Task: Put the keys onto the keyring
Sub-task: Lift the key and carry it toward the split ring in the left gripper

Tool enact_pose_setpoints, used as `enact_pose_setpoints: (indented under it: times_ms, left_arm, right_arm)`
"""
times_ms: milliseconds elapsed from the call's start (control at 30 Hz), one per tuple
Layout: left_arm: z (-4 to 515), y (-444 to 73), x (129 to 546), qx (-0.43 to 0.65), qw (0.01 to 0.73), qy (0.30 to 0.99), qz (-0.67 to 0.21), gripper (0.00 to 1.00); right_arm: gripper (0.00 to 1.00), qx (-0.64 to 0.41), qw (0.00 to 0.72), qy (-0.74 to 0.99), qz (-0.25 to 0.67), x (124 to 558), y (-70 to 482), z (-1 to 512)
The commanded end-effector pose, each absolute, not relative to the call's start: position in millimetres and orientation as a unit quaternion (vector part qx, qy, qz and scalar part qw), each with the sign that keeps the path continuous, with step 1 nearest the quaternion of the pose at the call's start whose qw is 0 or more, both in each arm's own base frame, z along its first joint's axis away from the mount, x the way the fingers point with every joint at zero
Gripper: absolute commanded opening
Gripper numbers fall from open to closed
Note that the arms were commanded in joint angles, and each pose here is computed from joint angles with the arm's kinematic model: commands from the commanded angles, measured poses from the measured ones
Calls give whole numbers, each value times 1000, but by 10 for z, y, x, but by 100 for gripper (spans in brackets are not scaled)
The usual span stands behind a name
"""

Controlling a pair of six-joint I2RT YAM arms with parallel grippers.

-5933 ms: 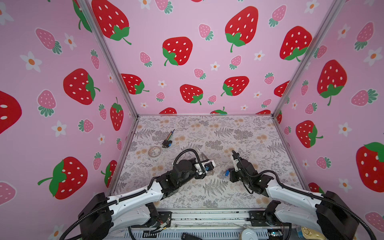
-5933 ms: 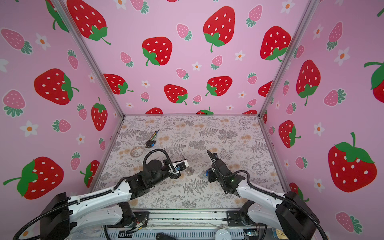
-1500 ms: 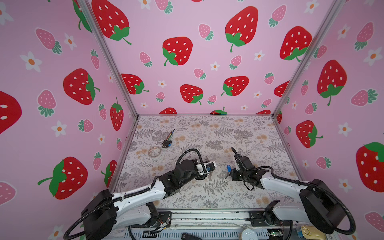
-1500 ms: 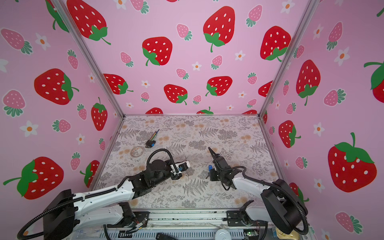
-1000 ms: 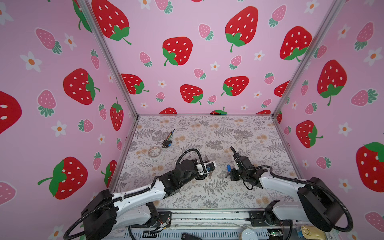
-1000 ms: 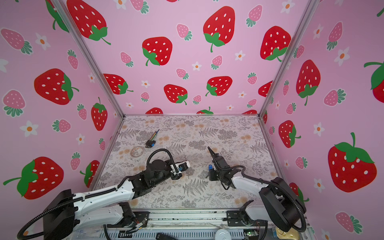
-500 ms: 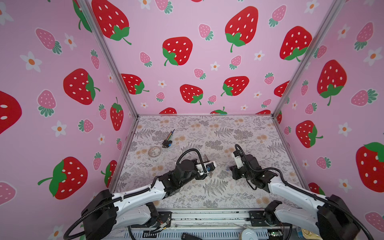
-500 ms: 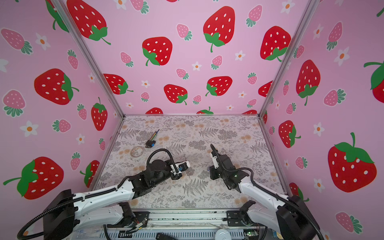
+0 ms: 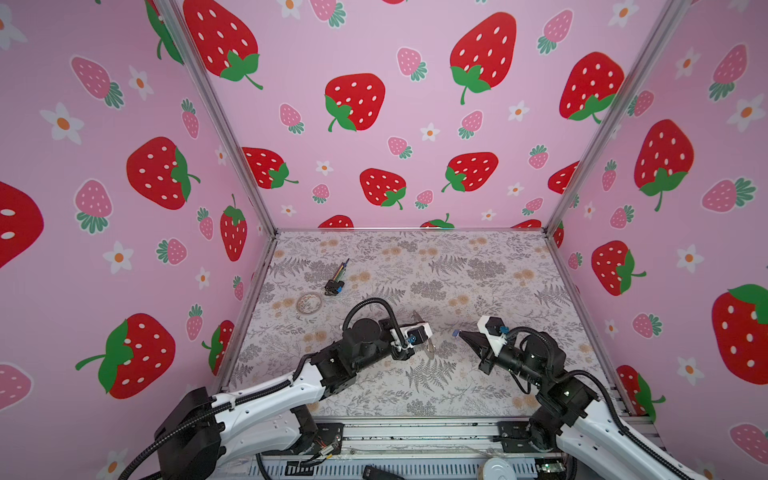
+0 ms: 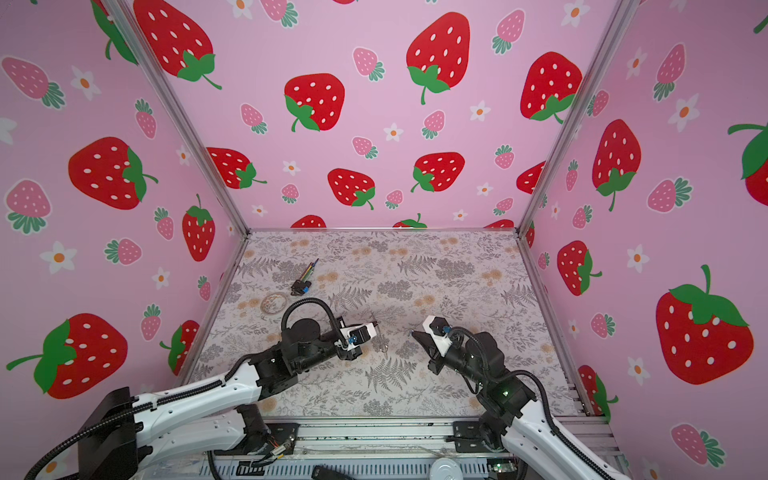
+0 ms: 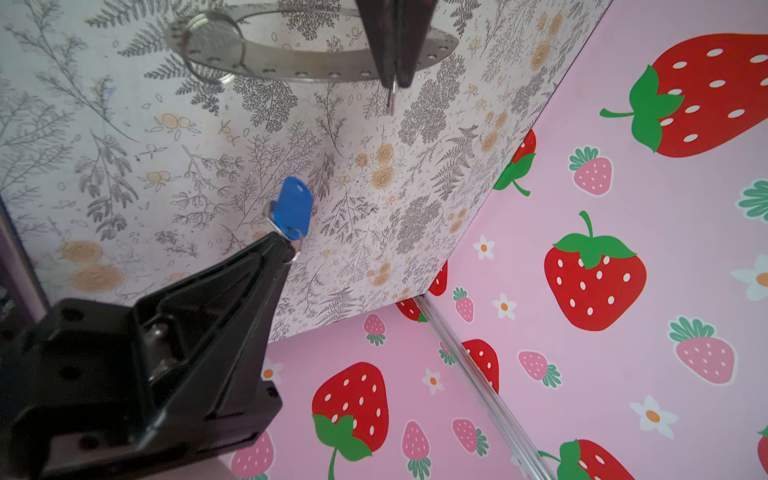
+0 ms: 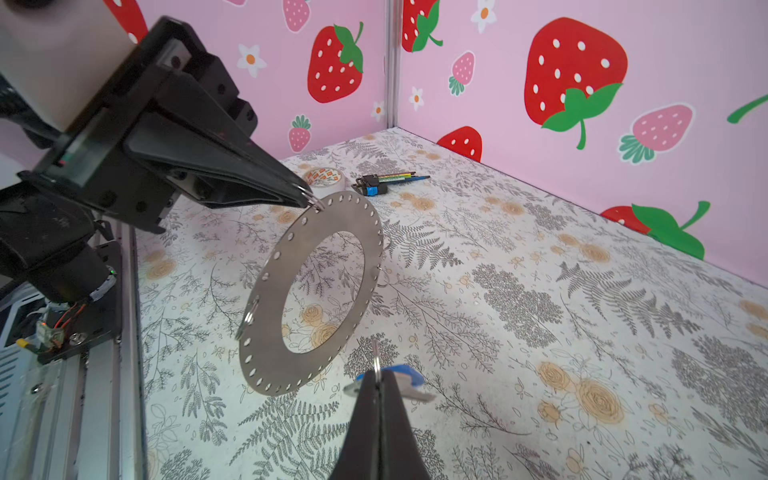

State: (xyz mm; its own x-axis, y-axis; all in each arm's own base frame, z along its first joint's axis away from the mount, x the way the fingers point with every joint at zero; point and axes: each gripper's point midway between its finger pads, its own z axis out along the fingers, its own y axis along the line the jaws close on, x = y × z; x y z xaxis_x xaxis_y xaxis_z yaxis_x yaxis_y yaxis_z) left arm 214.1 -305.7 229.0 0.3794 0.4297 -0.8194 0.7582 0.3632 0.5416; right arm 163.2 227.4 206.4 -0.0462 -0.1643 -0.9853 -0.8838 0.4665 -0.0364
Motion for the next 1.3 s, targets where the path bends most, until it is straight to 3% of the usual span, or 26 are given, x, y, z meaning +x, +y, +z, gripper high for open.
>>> enact_pose_setpoints:
  times_ms: [0, 533, 1267]
  left_arm:
    - [2471, -3138, 1988, 557, 640, 500, -175, 0]
    - [2505, -3152, 1948, 555, 642, 494, -189, 0]
    - [2599, -3148, 1928, 540, 648, 496, -207, 0]
  right_arm:
    - [0, -439, 580, 598, 336, 1507, 2361, 2229]
    - [0, -397, 525, 598, 458, 1362, 2738, 2520]
    - [0, -374, 554, 597, 444, 1465, 2855, 2619]
